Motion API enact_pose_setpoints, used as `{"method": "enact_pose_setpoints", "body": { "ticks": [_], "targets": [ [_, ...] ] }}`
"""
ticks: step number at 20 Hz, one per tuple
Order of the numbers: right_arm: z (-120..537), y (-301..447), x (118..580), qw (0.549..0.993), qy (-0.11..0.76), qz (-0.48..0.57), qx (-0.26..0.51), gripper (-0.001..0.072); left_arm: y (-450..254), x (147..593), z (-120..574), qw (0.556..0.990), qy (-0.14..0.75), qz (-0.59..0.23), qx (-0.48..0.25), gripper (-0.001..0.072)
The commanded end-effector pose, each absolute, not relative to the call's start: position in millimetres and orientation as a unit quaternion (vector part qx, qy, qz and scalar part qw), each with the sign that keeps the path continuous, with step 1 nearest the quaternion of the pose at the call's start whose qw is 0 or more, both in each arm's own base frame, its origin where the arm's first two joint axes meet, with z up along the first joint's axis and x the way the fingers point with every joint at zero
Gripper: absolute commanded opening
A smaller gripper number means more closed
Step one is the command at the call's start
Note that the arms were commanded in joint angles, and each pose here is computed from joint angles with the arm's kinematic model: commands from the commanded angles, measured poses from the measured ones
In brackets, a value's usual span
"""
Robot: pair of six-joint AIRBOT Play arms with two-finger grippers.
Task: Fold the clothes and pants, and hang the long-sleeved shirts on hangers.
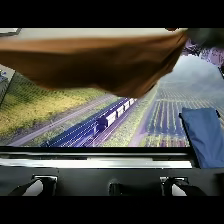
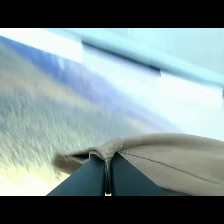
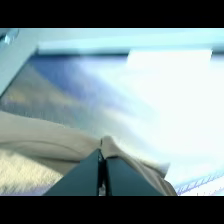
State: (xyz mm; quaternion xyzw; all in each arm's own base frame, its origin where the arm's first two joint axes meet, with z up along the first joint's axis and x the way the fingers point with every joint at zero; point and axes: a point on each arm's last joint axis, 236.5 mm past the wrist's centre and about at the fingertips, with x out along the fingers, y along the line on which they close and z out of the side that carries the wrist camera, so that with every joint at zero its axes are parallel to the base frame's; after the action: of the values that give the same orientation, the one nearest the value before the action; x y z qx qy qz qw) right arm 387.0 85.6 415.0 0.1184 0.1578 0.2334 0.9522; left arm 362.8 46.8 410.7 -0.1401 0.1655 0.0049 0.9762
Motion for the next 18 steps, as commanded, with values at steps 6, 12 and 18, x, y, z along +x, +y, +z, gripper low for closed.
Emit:
{"method": "enact_pose_setpoints", "body": {
  "ticks": [6, 12, 18],
  "targets": [
    [533.9, 50.3, 222.7, 0.990, -0.013, 0.106, 0.087, 0.0024, 50.9, 213.5, 473.7, 0.980, 0.090, 0.130, -0.118, 0.0013],
    [442.3, 39.9, 323.8, 0.967, 0.170, 0.092, 0.166, 0.0024, 68.1, 301.9, 372.8, 0.954, 0.247, 0.100, -0.139, 0.0012],
    [237.3, 31.8, 490.8, 0.885, 0.407, 0.074, 0.214, 0.0024, 69.7, 447.5, 151.7, 0.877, 0.453, 0.060, -0.147, 0.0013]
  ]
}}
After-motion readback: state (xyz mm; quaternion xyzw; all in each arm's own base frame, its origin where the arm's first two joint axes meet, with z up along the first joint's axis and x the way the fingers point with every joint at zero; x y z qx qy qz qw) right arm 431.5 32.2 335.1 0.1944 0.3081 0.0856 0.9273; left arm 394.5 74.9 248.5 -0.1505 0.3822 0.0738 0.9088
